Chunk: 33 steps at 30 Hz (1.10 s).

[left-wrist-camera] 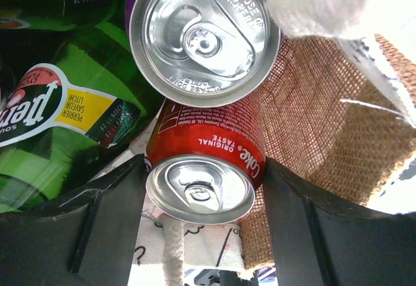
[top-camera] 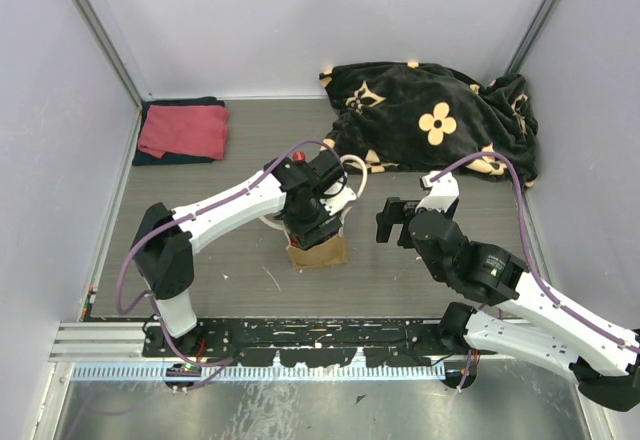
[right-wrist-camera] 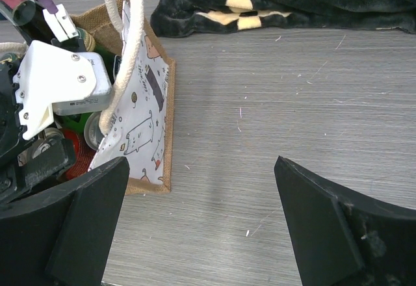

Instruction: Place the beverage into the canvas bag

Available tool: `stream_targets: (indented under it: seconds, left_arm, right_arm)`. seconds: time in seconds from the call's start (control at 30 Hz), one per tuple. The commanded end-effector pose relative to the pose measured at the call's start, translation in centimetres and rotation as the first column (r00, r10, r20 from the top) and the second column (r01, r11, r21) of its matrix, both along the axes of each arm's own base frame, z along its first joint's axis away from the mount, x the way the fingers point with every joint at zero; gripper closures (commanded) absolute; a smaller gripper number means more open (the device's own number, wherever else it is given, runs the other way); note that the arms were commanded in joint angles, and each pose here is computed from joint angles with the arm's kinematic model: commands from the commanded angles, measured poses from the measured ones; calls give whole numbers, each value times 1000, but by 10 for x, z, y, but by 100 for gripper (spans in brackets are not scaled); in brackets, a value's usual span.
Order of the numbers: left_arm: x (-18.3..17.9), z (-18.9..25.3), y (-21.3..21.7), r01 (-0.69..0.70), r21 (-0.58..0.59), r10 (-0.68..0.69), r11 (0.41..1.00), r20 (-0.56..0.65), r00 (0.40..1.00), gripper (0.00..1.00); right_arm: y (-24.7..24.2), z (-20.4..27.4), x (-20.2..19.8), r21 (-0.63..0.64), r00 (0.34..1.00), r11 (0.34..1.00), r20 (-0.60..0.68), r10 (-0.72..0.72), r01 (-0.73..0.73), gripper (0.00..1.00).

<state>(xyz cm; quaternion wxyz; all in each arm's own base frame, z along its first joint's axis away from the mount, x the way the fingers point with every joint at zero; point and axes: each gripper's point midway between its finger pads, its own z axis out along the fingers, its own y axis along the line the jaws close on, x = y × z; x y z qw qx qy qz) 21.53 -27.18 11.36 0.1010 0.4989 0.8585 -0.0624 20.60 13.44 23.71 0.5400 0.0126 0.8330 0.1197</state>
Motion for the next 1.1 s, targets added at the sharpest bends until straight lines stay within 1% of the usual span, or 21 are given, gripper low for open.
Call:
stream_targets:
  seconds: [0.0,0.07,0.3,0.4,0.6,0.9,1.07]
  left_arm:
    - [-15,1,0,14,17,-13,1000,-50,999,23]
    - [-17,5,-1,16,8,-16,1000,-51,999,20]
    - [-23,19,-4,31,-24,-32,999,-51,998,4]
    - [-26,22,-5,36,-36,-38,999,-57,998,0]
    - [-27,30,-10,41,-65,-45,997,-54,998,2]
    - [-31,55,-16,50,-131,-56,990,-41,998,2]
    - [-34,59,-14,52,-141,-59,989,-43,997,2]
  right_arm:
    - [1,11,3,43,999,999,27,-24,22,0]
    - [1,10,3,42,999,999,25,-22,21,0]
    - [3,9,3,41,1000,999,21,-17,16,0]
    - [4,8,4,38,1000,999,19,-16,16,0]
    - [7,8,5,36,1000,999,17,-14,13,0]
    - [11,7,7,32,1000,999,13,-8,7,0]
    - [14,6,8,36,1000,999,8,-3,3,0]
